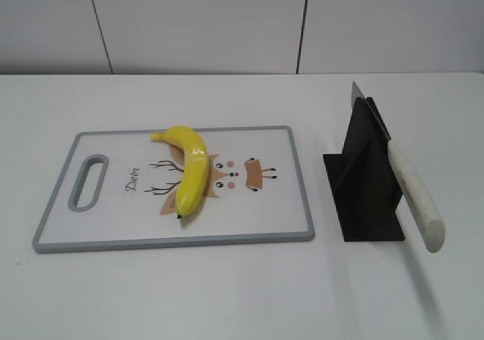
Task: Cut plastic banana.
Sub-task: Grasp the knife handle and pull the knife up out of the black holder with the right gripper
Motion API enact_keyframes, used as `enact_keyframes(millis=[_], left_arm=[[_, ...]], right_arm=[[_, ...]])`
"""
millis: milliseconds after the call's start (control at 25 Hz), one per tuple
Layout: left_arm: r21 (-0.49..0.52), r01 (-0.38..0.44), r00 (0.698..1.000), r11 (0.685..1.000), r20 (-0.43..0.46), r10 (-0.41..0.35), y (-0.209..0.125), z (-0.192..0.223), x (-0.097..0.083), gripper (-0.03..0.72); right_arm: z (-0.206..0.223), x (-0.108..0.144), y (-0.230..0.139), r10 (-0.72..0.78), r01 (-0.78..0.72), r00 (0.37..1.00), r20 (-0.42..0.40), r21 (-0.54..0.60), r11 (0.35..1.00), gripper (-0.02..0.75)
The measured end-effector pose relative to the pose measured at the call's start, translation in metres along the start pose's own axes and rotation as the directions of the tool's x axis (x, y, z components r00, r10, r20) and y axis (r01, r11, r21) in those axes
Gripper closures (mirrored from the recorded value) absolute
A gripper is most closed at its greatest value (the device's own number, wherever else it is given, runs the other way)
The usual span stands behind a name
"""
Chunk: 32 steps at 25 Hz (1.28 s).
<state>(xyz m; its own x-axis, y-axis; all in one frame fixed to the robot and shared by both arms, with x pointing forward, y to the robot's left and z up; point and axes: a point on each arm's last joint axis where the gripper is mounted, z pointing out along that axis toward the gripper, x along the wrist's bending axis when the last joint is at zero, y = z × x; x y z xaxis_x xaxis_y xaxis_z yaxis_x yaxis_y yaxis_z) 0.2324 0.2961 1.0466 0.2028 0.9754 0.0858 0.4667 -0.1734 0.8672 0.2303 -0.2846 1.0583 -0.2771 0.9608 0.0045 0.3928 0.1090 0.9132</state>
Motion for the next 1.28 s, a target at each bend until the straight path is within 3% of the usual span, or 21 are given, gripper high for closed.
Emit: enact_keyframes(millis=[1280], left_arm=[[-0.004,0.0,1.0,1.0,-0.001,0.0,0.0003,0.0,0.0001,0.205]], right_arm=[[0.0,0.0,0.0,0.0,0.0,1.0,0.0,0.0,1.0,0.163]])
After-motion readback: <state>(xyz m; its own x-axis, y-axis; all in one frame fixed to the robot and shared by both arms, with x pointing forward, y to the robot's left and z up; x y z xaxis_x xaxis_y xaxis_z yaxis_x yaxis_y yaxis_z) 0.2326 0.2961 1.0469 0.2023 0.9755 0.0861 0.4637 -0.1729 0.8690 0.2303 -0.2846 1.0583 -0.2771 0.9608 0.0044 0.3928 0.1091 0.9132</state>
